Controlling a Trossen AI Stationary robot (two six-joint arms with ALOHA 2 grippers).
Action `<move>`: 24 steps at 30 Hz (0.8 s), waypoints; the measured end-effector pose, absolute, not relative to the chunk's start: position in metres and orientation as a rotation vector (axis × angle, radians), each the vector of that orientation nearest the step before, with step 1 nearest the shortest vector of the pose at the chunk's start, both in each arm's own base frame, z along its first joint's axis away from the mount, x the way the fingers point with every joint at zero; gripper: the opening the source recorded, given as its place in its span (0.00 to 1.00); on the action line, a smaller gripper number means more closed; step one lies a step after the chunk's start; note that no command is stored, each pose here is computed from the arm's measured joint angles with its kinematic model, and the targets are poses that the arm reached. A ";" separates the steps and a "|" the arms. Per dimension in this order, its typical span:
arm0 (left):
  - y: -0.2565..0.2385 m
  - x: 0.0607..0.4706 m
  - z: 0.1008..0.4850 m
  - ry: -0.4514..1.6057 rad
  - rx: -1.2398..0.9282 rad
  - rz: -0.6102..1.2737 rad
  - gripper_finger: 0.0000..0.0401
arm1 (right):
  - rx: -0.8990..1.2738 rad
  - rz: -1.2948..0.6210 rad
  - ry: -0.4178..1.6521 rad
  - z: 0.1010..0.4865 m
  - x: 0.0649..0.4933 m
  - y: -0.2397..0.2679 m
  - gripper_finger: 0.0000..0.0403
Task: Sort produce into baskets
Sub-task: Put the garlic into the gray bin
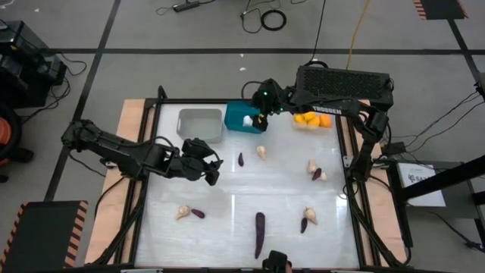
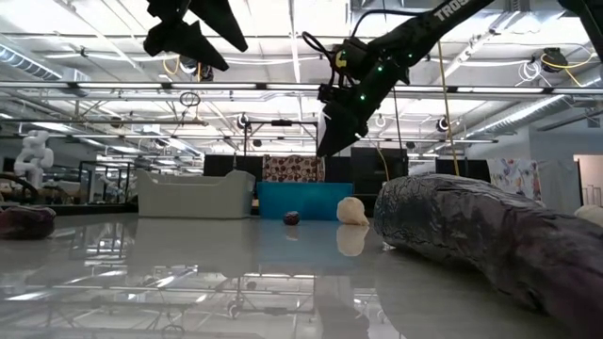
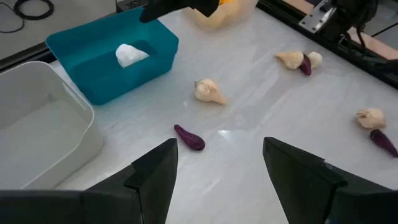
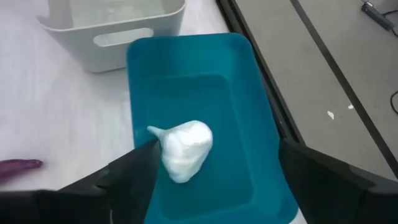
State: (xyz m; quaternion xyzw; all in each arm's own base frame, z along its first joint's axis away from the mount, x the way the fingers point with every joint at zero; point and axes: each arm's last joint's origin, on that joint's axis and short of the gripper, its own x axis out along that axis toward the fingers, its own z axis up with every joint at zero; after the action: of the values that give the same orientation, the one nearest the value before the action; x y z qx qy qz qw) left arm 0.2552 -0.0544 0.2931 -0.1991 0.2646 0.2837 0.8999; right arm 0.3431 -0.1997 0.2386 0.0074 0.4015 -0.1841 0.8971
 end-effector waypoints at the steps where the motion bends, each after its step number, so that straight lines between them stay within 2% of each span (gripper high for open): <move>1: -0.054 0.255 0.293 0.545 -0.414 0.585 0.61 | 0.015 -0.381 0.833 0.239 0.342 -0.199 0.79; 11: -0.056 0.251 0.291 0.652 -0.409 0.490 0.61 | 0.103 -0.395 0.827 0.272 0.325 -0.177 0.79; 19: -0.068 0.227 0.272 1.112 -0.465 0.258 0.61 | 0.301 -0.386 0.966 0.293 0.300 -0.130 0.79; 24: -0.081 0.211 0.247 1.291 -0.381 0.148 0.61 | 0.328 -0.305 1.024 0.295 0.303 -0.095 0.79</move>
State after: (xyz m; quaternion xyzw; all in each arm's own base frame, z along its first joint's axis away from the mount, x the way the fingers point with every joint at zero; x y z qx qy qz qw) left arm 0.2110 -0.0807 0.2466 -0.1764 0.5974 0.0686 0.7793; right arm 0.3026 -0.0948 0.2953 0.1557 0.4856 -0.1447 0.8479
